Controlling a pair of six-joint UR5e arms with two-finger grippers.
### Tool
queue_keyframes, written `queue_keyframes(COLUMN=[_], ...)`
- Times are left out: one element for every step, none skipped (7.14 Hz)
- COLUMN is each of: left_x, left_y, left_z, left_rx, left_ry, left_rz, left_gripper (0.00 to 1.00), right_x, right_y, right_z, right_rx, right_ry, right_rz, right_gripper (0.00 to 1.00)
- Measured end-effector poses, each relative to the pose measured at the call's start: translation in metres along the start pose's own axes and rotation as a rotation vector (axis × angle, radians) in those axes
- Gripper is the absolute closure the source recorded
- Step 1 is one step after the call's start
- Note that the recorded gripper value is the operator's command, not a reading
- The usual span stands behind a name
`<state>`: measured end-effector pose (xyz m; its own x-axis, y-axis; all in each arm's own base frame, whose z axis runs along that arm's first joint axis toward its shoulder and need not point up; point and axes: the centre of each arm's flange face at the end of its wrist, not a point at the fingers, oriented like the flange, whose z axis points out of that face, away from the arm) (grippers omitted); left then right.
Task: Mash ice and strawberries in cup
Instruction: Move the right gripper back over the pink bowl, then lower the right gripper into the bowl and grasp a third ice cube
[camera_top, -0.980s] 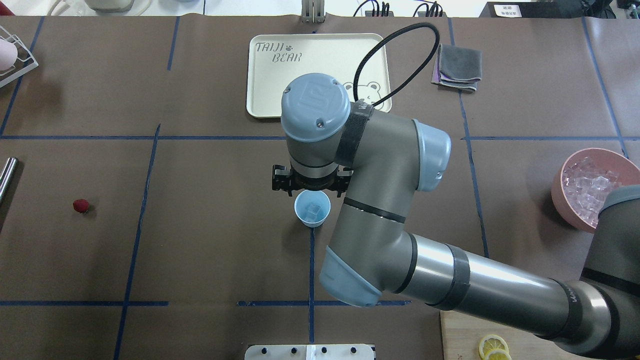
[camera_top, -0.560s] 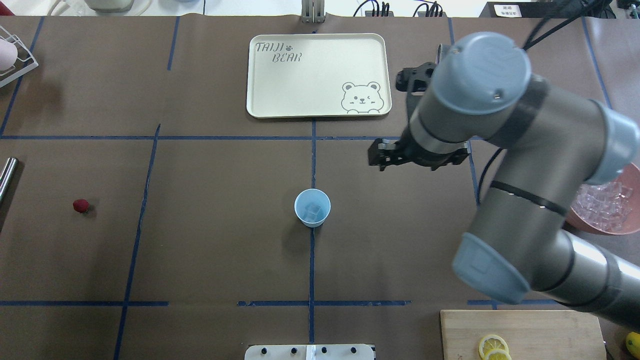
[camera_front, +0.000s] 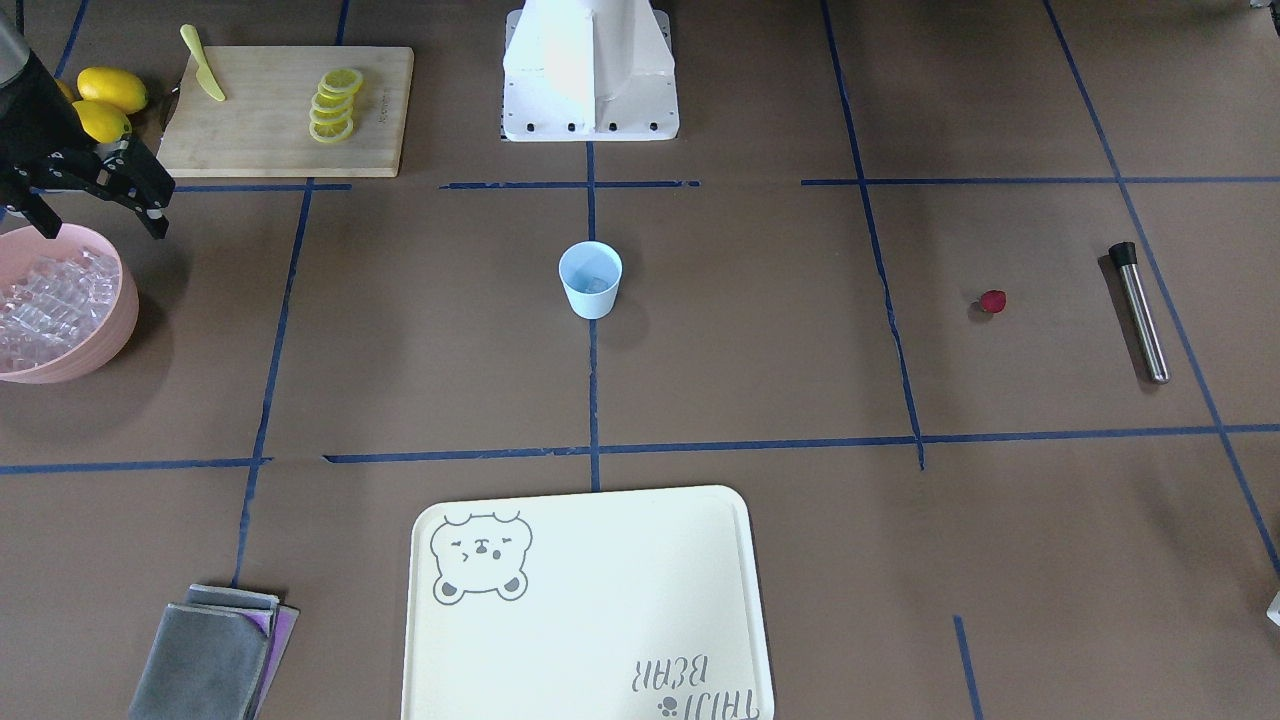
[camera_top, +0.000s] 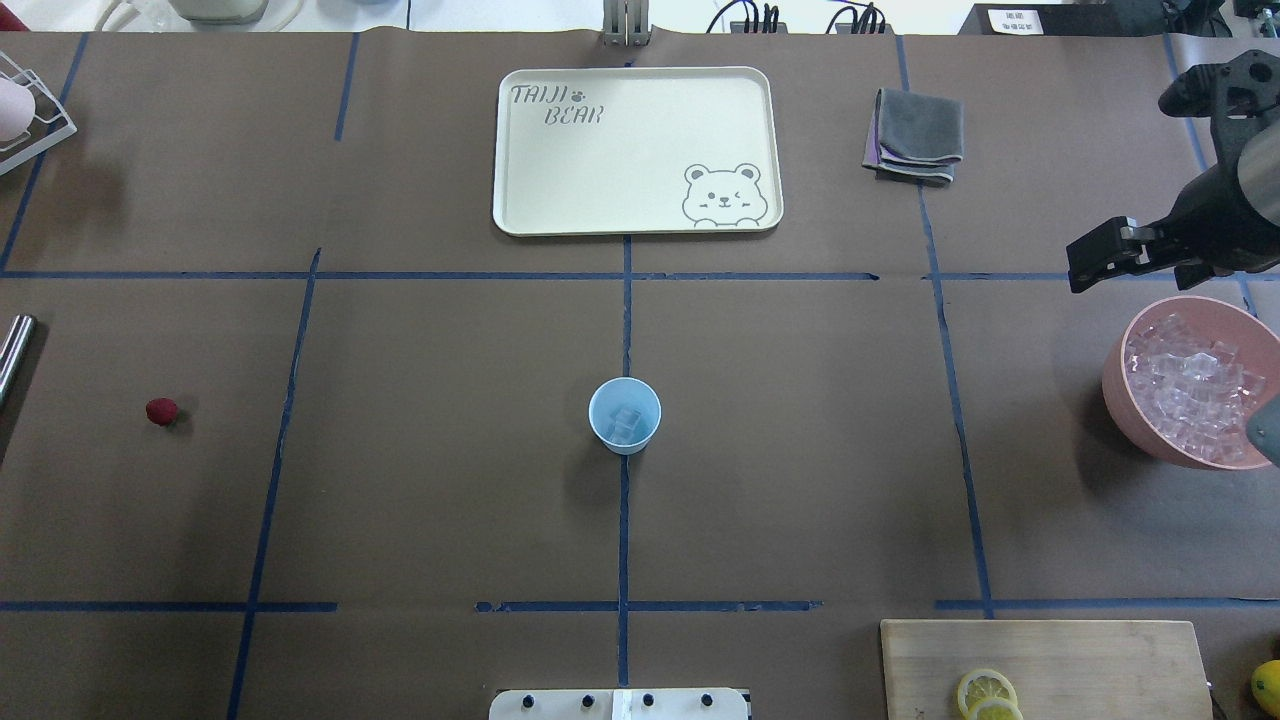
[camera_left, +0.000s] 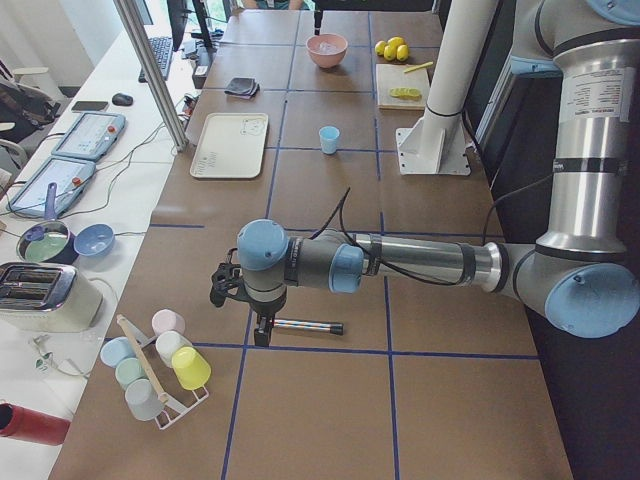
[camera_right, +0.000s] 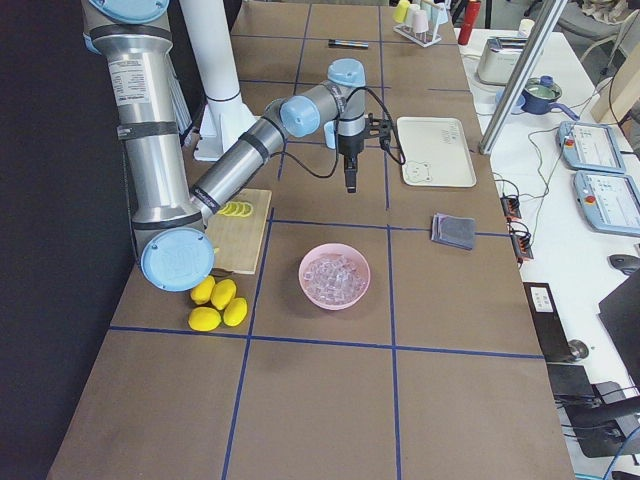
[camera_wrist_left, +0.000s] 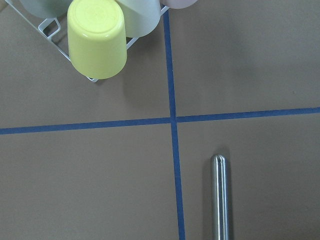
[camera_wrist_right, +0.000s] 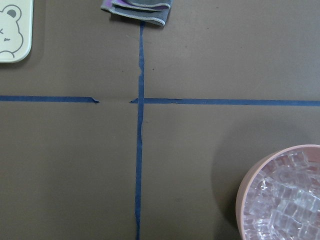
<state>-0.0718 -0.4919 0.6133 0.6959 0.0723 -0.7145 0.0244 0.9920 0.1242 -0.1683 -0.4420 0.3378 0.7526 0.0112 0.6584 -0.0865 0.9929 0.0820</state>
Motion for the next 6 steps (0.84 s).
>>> queue_keyframes(left_x=[0.001, 0.003, 0.004, 0.004, 0.004, 0.005], left_y=[0.0, -0.001, -0.001, -0.001, -0.001, -0.002], left_z=[-0.001, -0.002, -0.003, -0.004, -0.004, -0.004], left_rx=[0.002, 0.005, 0.007, 0.008, 0.009, 0.009], left_ry=[0.0, 0.0, 0.0, 0.0, 0.0, 0.0], left_rz=[-0.001, -0.002, -0.002, -0.002, -0.001, -0.001], left_gripper=[0.0, 0.0, 0.0, 0.0, 0.0, 0.0], right_x=[0.042, 0.105, 0.138, 0.152, 0.158, 0.165], right_y=[-0.002, 0.001, 0.007, 0.01, 0.012, 0.011], right_z=[0.023, 0.06, 0.078, 0.086, 0.09, 0.099], right_rx=[-0.01, -0.028, -0.038, -0.045, -0.05, -0.062], right_ry=[-0.011, -0.025, -0.032, -0.033, -0.031, -0.022], right_rz=[0.023, 0.054, 0.069, 0.074, 0.074, 0.079], right_gripper=[0.01, 0.01, 0.01, 0.01, 0.01, 0.01])
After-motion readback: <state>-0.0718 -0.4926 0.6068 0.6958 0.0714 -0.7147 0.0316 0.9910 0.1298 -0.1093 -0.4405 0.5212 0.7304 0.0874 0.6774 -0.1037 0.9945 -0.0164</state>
